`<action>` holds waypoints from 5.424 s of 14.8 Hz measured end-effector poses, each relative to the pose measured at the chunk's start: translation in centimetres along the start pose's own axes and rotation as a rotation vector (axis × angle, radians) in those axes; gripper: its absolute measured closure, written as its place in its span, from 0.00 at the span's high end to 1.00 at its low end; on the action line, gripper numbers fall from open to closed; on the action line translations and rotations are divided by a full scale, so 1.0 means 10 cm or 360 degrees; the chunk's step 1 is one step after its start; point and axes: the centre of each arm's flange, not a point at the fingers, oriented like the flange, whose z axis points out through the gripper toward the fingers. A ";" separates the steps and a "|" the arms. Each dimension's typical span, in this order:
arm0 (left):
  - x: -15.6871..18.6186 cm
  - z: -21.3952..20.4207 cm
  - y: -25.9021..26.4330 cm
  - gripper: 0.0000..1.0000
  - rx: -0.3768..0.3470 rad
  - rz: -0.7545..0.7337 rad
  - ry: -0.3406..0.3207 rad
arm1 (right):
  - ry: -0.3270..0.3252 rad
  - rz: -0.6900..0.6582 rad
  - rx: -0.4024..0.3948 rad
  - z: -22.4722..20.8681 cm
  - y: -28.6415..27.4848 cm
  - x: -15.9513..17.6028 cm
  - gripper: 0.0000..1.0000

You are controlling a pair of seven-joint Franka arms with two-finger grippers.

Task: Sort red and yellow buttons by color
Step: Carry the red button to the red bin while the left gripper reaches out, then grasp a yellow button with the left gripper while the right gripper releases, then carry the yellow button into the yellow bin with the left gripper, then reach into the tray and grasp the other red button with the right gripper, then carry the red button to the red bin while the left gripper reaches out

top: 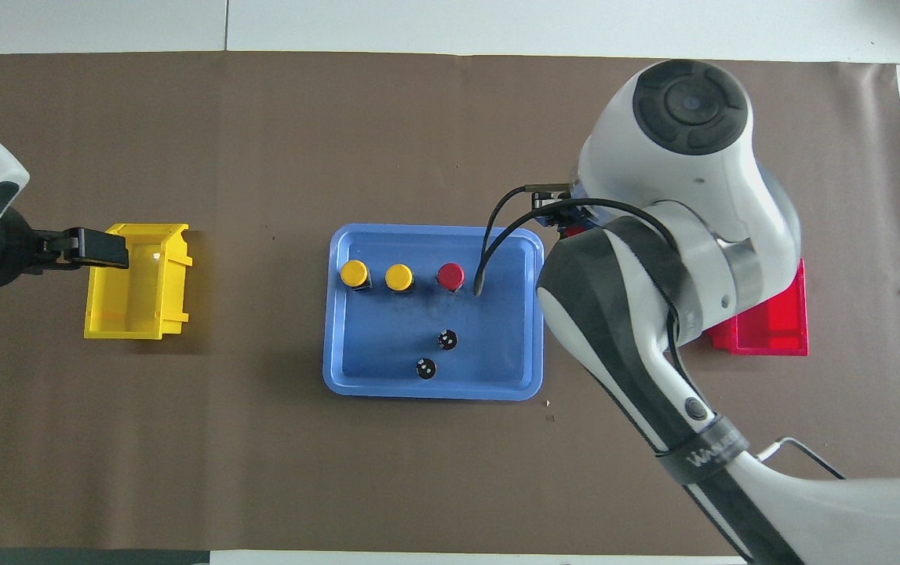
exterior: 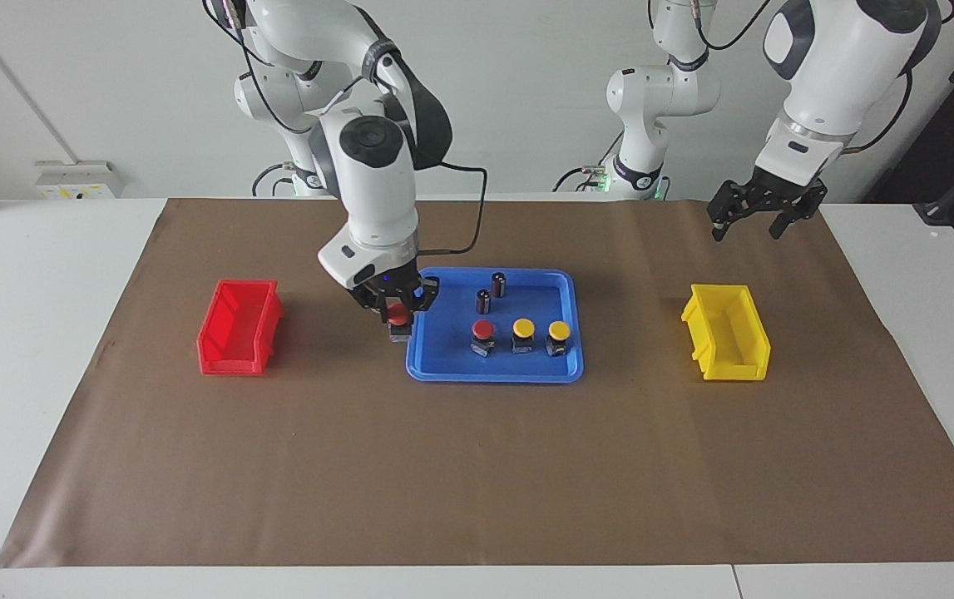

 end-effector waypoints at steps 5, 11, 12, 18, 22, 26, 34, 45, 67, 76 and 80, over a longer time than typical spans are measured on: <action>0.00 0.88 1.14 0.99 -0.0035 -0.0109 -0.0020 | -0.0061 -0.0206 0.0009 0.00 1.61 -0.36 0.41; -0.06 1.71 1.80 0.93 -0.0039 -0.0172 -0.0071 | -0.0018 -0.0340 0.0019 0.65 2.31 -0.75 0.41; -0.09 1.78 1.85 0.92 -0.0033 -0.0166 -0.0083 | -0.0009 -0.0338 0.0018 0.69 2.35 -0.78 0.41; -0.18 1.99 2.00 0.86 -0.0029 -0.0163 -0.0096 | 0.0114 -0.0293 0.0054 1.20 2.36 -1.00 0.41; -0.23 2.16 2.10 0.79 -0.0020 -0.0172 -0.0114 | 0.0122 -0.0268 0.0054 1.42 2.43 -1.10 0.41; -0.20 2.13 2.12 0.41 -0.0017 -0.0215 -0.0086 | 0.0149 -0.0275 0.0045 1.58 2.54 -1.19 0.41; 0.02 1.25 1.67 0.41 0.0081 -0.0129 -0.0174 | 0.0170 -0.0277 0.0040 1.70 2.52 -1.25 0.41; 0.33 1.16 -1.16 0.41 -0.0008 0.0132 -0.0281 | 0.0091 -0.0218 0.0095 0.37 1.85 -0.50 0.73; -0.09 1.99 -1.16 0.60 0.0000 0.0135 -0.0187 | 0.0145 0.0138 0.0093 1.29 -1.96 -0.36 0.81; 0.23 -0.07 -0.94 1.00 0.0002 0.0199 -0.0160 | 0.0150 0.0086 0.0104 1.55 -2.08 -0.56 0.71; 0.17 -0.77 -0.90 1.00 0.0002 0.0259 -0.0121 | 0.0155 0.0094 0.0104 1.54 -2.05 -0.55 0.44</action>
